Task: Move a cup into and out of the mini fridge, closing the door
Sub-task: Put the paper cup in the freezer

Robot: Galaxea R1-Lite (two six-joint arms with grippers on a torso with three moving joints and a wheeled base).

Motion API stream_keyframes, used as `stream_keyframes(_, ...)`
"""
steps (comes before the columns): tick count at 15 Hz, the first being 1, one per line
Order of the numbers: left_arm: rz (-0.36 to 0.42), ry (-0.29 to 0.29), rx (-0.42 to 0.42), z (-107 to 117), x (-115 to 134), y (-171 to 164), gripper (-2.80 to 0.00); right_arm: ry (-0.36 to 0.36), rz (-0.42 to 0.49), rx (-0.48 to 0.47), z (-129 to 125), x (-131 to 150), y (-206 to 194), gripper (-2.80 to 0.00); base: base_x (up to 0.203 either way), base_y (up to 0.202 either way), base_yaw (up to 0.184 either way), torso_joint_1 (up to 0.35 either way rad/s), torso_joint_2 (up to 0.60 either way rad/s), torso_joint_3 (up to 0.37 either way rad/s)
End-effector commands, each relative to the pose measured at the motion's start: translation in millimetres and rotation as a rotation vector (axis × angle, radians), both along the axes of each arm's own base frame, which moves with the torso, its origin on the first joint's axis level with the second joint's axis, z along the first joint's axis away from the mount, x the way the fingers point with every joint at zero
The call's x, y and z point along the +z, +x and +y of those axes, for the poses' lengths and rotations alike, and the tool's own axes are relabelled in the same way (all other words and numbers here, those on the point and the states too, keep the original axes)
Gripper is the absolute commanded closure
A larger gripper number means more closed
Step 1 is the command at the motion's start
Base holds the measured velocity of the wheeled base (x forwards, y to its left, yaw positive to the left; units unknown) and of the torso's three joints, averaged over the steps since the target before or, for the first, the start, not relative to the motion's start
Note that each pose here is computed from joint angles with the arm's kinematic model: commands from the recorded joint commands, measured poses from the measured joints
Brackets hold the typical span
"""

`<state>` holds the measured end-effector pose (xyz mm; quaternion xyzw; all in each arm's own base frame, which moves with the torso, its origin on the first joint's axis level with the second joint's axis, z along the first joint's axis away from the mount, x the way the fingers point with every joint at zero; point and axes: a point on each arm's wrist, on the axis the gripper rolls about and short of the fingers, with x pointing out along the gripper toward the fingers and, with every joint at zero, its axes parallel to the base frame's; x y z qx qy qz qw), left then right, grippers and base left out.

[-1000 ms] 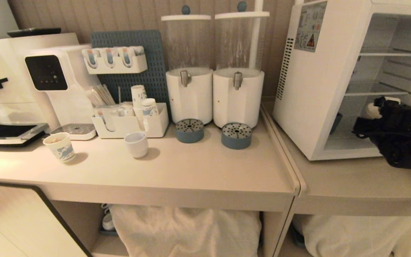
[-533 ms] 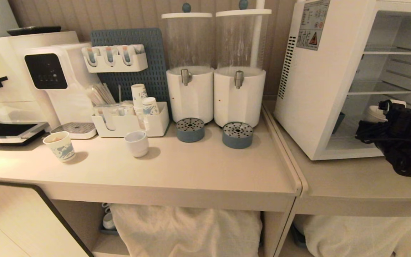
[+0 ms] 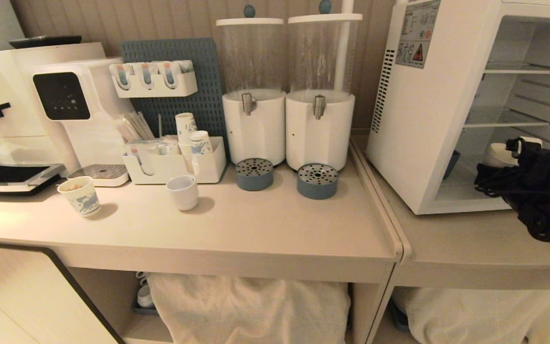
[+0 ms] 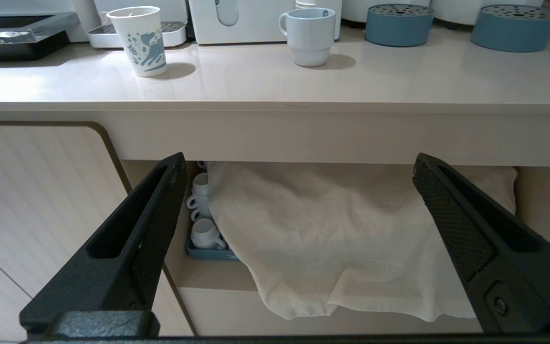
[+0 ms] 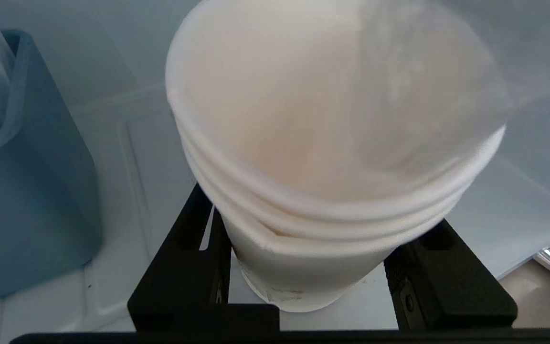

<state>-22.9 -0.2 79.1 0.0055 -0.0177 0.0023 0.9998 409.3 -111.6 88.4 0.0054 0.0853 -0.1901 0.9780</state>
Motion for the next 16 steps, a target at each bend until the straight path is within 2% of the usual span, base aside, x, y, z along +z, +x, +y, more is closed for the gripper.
stream_keyframes(1,0.017,0.0,0.0,0,-5,1,-2.8,0.006,0.018,0.0,0,-7,2,0.0,0.0,0.0,0.0,0.0,0.0,0.0)
stream_keyframes(7,0.018,0.0,0.0,0,-5,1,-2.8,0.002,0.02,-0.007,-3,-11,5,0.0,0.0,0.0,0.0,0.0,0.0,0.0)
stream_keyframes(8,0.017,0.0,0.0,0,-5,1,-2.8,-0.009,0.037,-0.006,-4,-15,5,-2.8,0.0,0.0,0.0,0.0,0.0,0.0)
stream_keyframes(16,0.016,0.0,0.0,0,-5,1,-2.8,-0.014,0.03,-0.011,-4,0,-10,-2.8,0.0,0.0,0.0,0.0,0.0,0.0)
